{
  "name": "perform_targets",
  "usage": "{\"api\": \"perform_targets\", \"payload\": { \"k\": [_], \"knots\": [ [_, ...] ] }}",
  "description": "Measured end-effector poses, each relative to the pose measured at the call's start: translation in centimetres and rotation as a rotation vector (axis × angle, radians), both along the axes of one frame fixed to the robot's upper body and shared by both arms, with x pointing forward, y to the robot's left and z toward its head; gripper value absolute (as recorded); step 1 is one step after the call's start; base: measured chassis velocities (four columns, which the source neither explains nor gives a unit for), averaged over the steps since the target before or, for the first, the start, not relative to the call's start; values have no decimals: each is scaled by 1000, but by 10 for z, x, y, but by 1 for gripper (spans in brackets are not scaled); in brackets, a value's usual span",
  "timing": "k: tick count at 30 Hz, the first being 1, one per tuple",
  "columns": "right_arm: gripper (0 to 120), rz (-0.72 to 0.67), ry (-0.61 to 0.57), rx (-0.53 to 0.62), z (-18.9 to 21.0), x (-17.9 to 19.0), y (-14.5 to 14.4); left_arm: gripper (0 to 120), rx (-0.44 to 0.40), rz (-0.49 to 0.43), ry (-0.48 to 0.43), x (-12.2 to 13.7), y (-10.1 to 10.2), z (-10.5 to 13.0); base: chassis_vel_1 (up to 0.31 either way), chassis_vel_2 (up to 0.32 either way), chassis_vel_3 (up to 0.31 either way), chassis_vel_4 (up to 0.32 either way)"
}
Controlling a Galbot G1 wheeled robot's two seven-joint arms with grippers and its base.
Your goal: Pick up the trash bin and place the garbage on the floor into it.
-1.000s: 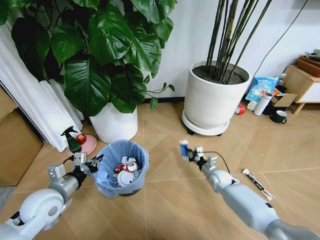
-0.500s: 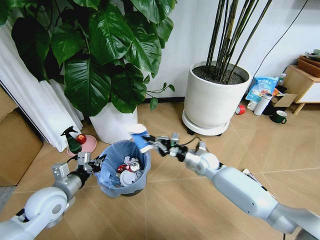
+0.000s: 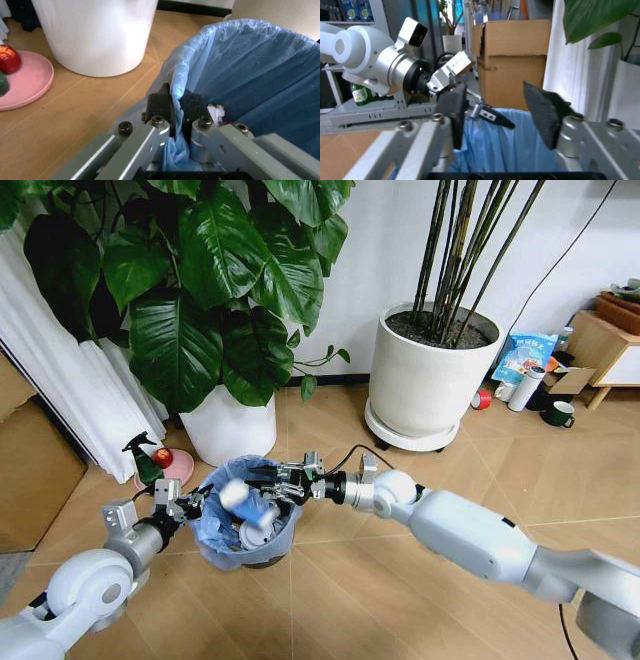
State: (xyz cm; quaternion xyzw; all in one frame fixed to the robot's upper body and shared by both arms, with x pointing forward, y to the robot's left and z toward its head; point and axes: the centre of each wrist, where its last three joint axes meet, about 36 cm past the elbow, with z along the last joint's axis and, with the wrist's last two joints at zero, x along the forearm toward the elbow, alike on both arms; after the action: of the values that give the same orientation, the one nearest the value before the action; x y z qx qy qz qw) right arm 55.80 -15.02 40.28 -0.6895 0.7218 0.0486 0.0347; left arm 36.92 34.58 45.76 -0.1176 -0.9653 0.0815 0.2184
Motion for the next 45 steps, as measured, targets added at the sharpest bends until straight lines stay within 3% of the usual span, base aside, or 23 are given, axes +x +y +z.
{"api": "perform_targets", "payload": {
  "k": [2,5,7,11,12,16,21,25,27,30,36,45],
  "knots": [
    [47,-3,-2,-2,2,1,-2,0,0,0,-1,0,0,0,0,0,0,0],
    [62,-77,13,12,-1,-2,-13,0,-1,4,-5,2,1,1,0,0,0,0],
    [64,-100,20,16,-3,-3,-15,0,-1,5,-6,2,1,1,0,0,0,0],
    [84,-364,104,7,-27,-20,-50,0,-15,17,-11,1,0,1,0,0,0,0],
    [84,-364,104,7,-27,-20,-50,0,-15,17,-11,1,0,1,0,0,0,0],
    [99,-717,160,-31,-51,-41,-94,0,-21,30,-11,-4,0,-1,0,0,0,0],
    [100,-921,237,-77,-77,-69,-128,0,-17,31,-9,-7,1,-1,0,0,0,0],
    [100,-1183,302,-201,-111,-108,-163,0,-17,35,-12,-9,3,0,0,0,0,0],
    [100,-1210,310,-216,-115,-112,-167,0,-16,36,-12,-9,3,1,0,0,0,0],
    [100,-1354,338,-353,-144,-139,-196,0,-9,38,-16,-10,6,4,0,0,0,0],
    [100,-1422,397,-501,-186,-170,-225,0,-2,41,-16,-11,10,6,0,0,0,0],
    [100,-1450,465,-584,-219,-188,-241,0,3,40,-16,-13,12,8,0,0,0,0]
  ]
}}
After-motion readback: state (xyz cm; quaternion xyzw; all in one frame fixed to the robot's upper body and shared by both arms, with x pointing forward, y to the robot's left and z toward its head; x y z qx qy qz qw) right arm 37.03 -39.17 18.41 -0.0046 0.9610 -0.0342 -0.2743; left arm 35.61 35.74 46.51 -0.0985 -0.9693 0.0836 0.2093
